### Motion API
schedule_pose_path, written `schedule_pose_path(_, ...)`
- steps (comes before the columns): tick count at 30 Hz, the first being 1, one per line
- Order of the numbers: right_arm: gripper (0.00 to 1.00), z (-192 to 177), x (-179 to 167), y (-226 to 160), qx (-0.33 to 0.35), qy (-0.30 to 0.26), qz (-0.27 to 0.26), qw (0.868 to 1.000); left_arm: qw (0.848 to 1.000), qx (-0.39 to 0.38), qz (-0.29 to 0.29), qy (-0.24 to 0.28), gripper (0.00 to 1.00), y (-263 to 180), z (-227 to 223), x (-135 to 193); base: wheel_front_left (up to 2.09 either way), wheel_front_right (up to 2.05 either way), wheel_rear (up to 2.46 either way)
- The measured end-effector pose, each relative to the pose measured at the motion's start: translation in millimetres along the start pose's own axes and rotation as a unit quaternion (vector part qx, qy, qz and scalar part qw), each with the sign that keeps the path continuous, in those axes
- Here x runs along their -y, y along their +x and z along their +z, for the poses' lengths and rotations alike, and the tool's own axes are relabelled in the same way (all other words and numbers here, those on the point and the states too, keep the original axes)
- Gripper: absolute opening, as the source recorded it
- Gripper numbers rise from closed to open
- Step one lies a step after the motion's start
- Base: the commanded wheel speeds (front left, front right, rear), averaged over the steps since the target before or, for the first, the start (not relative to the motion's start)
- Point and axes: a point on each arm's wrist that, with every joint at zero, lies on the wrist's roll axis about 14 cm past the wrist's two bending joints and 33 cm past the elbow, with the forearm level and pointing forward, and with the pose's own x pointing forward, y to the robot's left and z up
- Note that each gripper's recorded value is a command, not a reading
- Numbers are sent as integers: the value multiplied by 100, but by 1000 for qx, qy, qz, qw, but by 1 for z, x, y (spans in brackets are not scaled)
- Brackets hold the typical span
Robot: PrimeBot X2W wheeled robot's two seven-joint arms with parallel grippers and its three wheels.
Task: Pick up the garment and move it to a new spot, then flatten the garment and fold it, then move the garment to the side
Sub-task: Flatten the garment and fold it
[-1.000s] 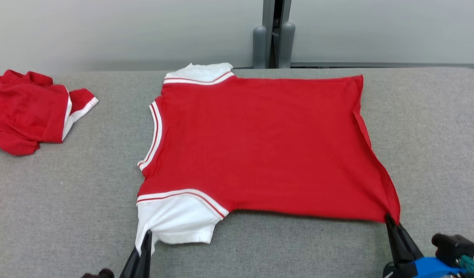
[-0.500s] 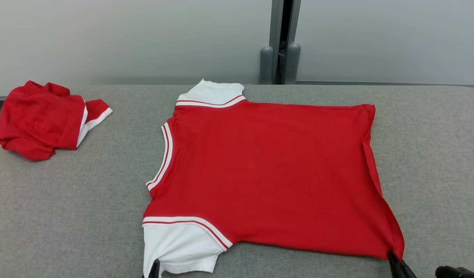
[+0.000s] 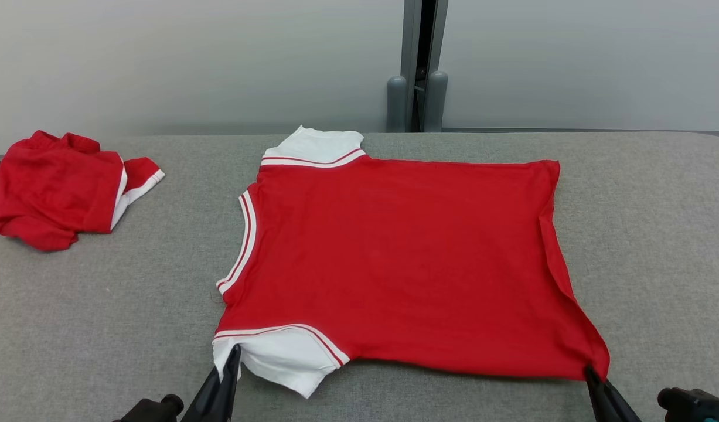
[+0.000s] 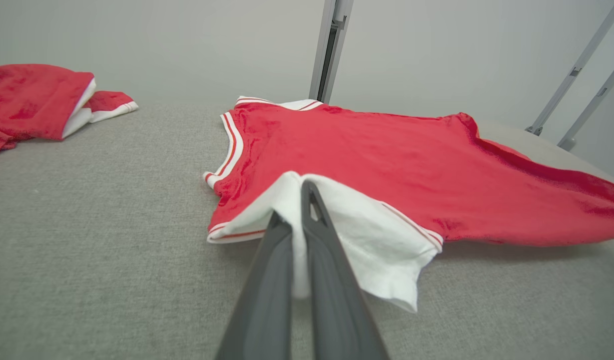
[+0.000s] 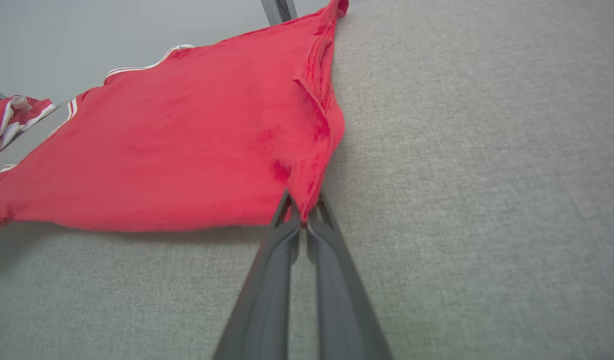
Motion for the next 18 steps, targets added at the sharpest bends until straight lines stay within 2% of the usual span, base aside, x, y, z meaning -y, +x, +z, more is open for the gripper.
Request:
schedule_pose_path(10, 0, 10, -2, 14, 3, -2, 9, 1000, 999, 2, -36, 25, 0, 33, 7, 7, 0, 0, 0)
schedule_pose_path(18, 0, 11, -1, 26, -11, 6, 11, 1000, 998, 3, -50, 48, 0, 63, 14, 1, 0, 0, 0)
